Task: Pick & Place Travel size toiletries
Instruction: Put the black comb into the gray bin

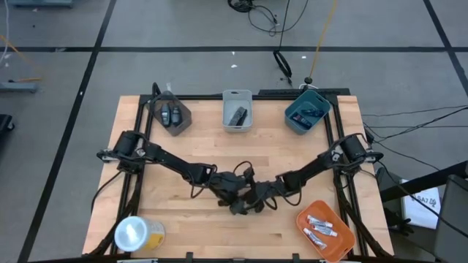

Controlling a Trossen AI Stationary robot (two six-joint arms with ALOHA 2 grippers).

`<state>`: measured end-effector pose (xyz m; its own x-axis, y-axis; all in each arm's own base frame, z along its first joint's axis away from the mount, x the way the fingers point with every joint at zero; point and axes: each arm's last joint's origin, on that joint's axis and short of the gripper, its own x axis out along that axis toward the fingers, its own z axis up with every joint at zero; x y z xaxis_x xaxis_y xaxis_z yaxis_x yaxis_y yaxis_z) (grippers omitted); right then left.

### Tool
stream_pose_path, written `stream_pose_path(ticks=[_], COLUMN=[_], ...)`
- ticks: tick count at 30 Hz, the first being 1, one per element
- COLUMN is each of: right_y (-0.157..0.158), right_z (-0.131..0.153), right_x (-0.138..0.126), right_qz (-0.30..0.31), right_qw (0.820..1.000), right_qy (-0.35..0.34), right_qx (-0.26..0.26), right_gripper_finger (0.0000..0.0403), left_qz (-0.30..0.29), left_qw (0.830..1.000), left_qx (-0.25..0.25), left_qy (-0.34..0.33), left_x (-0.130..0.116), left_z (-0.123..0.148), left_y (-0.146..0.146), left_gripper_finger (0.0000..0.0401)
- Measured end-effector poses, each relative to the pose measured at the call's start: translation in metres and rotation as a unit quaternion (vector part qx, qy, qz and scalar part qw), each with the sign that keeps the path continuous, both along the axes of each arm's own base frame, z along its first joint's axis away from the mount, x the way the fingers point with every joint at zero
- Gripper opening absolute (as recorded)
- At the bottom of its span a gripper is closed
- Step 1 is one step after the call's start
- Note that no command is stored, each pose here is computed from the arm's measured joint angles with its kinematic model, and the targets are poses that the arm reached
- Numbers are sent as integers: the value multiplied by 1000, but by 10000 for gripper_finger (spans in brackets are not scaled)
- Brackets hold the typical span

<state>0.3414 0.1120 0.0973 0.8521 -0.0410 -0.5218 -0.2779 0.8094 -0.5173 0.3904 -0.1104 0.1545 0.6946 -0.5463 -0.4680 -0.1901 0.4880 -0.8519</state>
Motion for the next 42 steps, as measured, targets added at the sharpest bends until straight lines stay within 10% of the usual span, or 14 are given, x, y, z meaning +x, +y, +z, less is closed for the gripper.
stream_pose_path(ticks=[9,14,23,42], right_y=[2,6,27,35], right_z=[33,44,42,-4], right_x=[-5,-6,-13,19], right_qz=[3,13,58,8], right_qw=[999,997,990,996], right_qy=[-36,-47,-31,40], right_qx=[-15,64,128,83], right_gripper_finger=[251,251,251,251], left_qz=[-23,-20,-30,-21], left_qw=[993,981,973,964], left_qx=[109,180,190,208], left_qy=[40,72,132,164], left_x=[-30,-40,-35,-38], left_z=[33,26,-12,-18], left_y=[7,4,4,10], left_gripper_finger=[186,186,186,186])
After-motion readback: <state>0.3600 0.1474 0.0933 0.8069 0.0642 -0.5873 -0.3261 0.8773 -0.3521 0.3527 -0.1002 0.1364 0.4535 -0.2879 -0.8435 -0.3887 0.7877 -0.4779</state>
